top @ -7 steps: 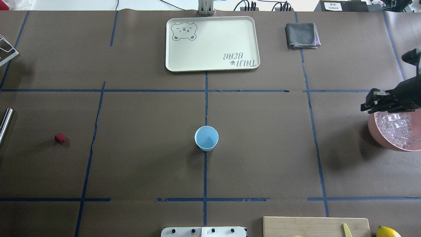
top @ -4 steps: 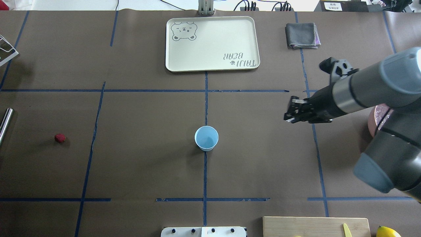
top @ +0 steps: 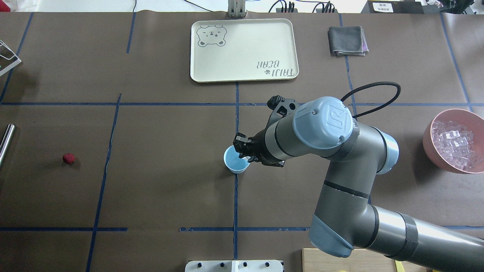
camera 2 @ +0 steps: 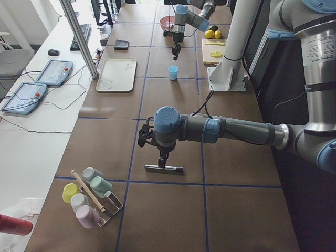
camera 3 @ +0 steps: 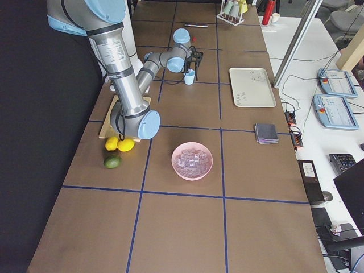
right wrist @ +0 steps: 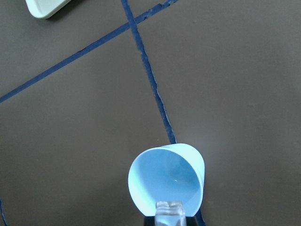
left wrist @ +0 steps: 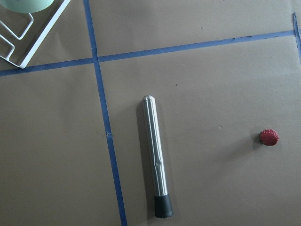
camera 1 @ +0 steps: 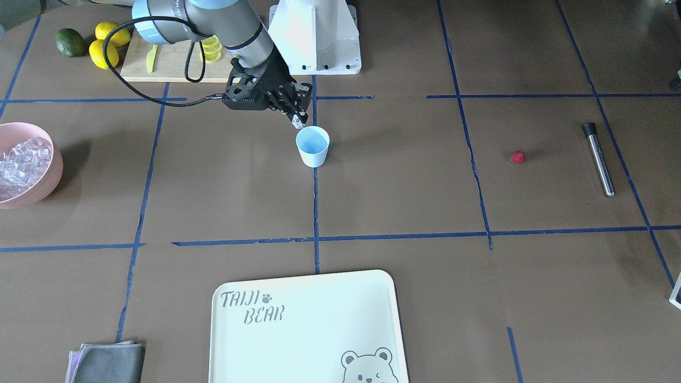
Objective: Mash ice and strawberries in cup
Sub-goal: 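Carry the ice cube with the right gripper over the light-blue cup, then release the ice cube into the cup and return right gripper to bowl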
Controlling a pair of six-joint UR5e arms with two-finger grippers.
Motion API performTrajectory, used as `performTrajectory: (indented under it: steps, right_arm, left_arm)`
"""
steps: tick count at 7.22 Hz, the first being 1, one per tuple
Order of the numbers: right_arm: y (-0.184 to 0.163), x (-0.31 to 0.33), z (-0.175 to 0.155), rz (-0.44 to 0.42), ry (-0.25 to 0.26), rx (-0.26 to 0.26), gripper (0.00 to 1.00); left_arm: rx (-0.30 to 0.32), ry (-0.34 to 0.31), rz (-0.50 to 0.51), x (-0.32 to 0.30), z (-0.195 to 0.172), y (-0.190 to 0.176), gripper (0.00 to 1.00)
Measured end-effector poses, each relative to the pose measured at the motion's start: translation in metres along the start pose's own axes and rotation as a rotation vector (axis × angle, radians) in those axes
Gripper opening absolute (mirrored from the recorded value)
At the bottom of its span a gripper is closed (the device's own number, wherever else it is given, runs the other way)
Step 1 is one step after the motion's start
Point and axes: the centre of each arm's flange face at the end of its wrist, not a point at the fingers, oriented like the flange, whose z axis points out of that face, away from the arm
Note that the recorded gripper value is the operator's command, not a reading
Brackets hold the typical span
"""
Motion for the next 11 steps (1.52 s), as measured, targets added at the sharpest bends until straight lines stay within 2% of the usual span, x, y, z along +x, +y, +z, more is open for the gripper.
performTrajectory:
  steps: [1,2,3,8,9,11]
  right_arm:
    - [0.002,-0.004,0.004,0.005,0.001,0.000,0.03]
    - [0.003,-0.005,0.007,0.007,0.005,0.001,0.48]
    - [0.002,-0.005,0.010,0.008,0.011,0.002,0.86]
    - [-0.004,-0.005,0.015,0.009,0.025,0.007,0.87]
    - [-0.016,0.001,0.000,0.017,0.017,0.010,0.88]
    - [-0.071,0.059,-0.056,0.046,0.033,-0.013,0.88]
  left_arm:
    - [0.000,0.002,0.000,0.000,0.000,0.000,1.00]
    - [0.000,0.003,0.000,0.000,0.000,0.000,1.00]
    - [0.001,0.003,0.000,0.001,0.000,0.000,1.00]
    - [0.001,0.003,0.001,0.001,0.000,0.001,1.00]
    - [0.001,0.003,0.000,0.001,0.000,0.001,1.00]
    - [0.000,0.003,0.000,0.001,0.000,0.001,1.00]
